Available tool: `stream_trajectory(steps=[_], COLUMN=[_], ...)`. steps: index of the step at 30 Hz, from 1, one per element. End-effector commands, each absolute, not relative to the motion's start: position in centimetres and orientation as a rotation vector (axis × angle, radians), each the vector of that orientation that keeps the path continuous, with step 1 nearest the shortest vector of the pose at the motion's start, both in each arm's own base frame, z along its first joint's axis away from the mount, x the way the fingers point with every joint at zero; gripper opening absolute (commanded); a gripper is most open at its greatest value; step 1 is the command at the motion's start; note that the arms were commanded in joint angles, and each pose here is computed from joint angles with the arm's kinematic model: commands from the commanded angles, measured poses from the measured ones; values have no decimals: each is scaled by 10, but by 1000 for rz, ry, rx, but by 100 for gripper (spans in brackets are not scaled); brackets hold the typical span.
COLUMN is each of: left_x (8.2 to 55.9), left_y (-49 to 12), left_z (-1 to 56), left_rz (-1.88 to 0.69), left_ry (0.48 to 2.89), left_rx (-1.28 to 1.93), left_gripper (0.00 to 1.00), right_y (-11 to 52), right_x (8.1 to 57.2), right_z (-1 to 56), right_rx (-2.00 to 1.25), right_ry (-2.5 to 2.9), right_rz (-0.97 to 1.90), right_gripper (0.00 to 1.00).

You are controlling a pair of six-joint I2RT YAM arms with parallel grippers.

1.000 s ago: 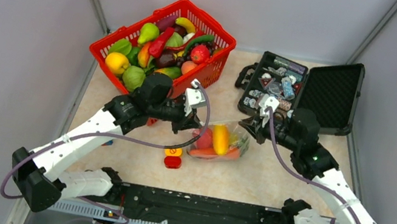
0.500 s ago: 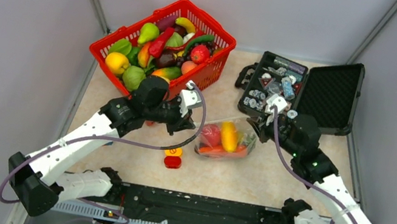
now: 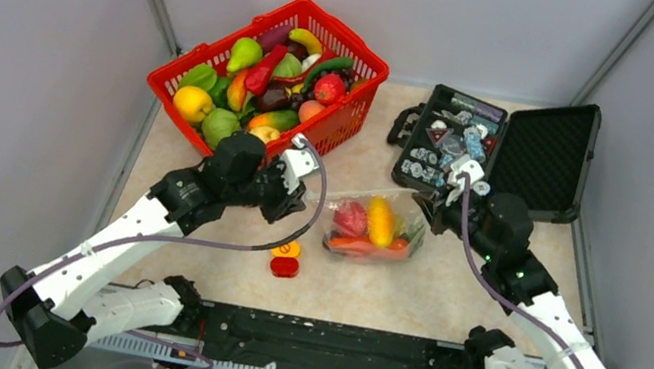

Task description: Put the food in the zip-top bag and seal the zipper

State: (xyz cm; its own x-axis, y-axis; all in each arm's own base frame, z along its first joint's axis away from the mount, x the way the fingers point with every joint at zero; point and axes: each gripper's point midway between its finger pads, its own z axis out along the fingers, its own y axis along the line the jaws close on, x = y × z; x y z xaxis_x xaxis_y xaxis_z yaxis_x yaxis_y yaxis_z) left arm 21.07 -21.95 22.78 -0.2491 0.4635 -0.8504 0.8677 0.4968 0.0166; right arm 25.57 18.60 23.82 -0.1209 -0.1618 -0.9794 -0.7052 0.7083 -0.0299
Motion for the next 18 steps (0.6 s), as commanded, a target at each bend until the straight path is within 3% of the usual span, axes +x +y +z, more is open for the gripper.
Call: stream_trajectory(steps=[1, 3, 8, 11, 12, 18], left_x=[223, 226, 228, 229, 229, 235], left_y=[-198, -197, -207, -210, -211, -202], left_z=[224, 226, 234, 243, 247, 286], left_rz=[-473, -461, -517, -537, -549, -549], left_ry=[1934, 1931, 1885, 1848, 1835, 1720], left_rx=[981, 961, 944, 908, 883, 712], left_gripper=[33, 37, 72, 83, 96, 99], right_y=[172, 172, 176, 182, 184, 218], right_x=[269, 268, 260, 255, 252, 189], right_z=[252, 251, 253, 254, 254, 289], right_rx=[-624, -622, -662, -696, -714, -953], right_ry=[1608, 1612, 1590, 1574, 1566, 1363], right_rz=[476, 479, 510, 545, 561, 873], right_gripper=[0, 0, 0, 0, 0, 0])
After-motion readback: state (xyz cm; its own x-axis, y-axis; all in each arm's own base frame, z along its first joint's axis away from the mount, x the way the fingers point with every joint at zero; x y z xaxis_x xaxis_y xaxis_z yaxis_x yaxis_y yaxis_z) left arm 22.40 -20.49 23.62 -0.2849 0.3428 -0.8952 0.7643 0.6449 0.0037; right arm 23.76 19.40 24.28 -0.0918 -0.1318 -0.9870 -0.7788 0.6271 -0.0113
